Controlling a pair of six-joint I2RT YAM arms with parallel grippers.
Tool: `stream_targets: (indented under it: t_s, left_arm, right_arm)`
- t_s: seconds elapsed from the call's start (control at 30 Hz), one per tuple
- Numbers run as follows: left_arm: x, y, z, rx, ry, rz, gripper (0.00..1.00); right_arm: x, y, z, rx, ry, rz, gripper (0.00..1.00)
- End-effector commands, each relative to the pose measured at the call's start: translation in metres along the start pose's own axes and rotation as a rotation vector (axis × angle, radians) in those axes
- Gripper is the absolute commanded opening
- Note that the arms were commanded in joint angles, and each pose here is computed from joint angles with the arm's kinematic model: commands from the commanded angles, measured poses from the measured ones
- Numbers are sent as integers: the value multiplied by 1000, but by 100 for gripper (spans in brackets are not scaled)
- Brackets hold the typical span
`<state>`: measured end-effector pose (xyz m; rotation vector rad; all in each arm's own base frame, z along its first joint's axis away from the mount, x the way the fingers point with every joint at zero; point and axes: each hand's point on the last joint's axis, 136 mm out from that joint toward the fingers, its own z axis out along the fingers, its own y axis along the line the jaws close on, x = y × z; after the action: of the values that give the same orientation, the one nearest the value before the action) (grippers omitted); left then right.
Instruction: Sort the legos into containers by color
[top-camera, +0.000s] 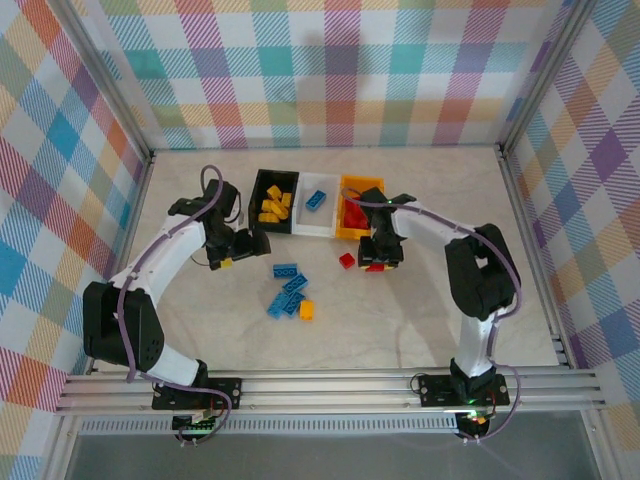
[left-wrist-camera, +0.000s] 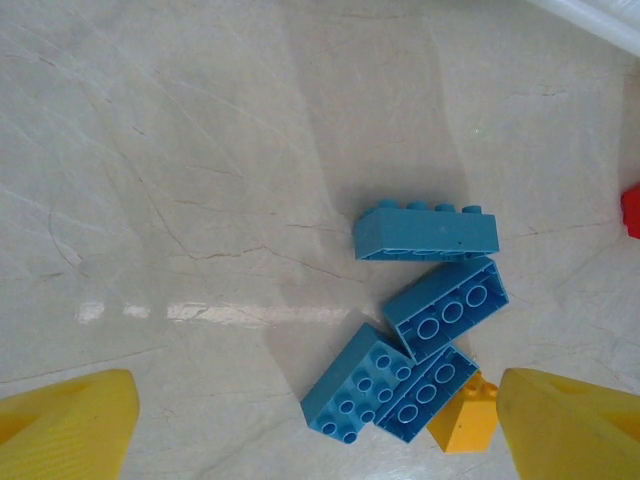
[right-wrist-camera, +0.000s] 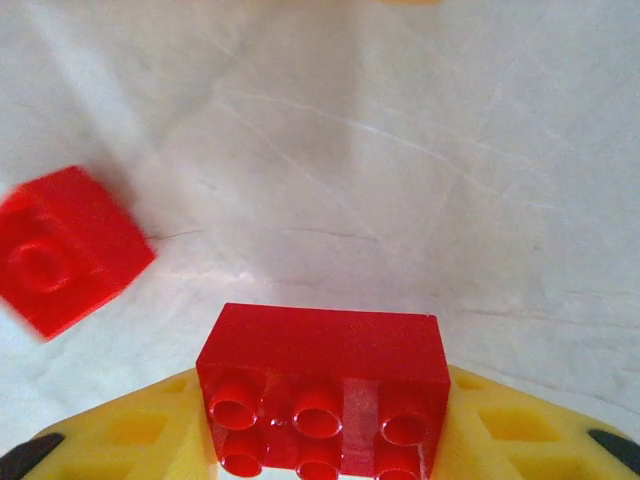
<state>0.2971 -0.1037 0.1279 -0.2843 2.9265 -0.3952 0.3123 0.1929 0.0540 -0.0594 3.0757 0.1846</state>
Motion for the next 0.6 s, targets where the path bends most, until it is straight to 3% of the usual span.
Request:
stream_targets:
  t_s: [0.0, 0.23, 0.47, 0.57]
  left_arm:
    - [2, -2, -2, 35, -3, -9, 93]
    - [15, -4, 3, 68, 34, -14, 94]
    - [32, -1, 4, 85, 54, -46, 100]
    - [37, 0, 2, 91, 52, -49, 100]
  right_arm:
    - [-17, 11, -43, -43, -95, -30, 43]
    - [-83, 23, -68, -87, -194, -29, 43]
    - [-152, 19, -53, -93, -235, -3, 45]
    - [-168, 19, -46, -95, -233, -2, 53]
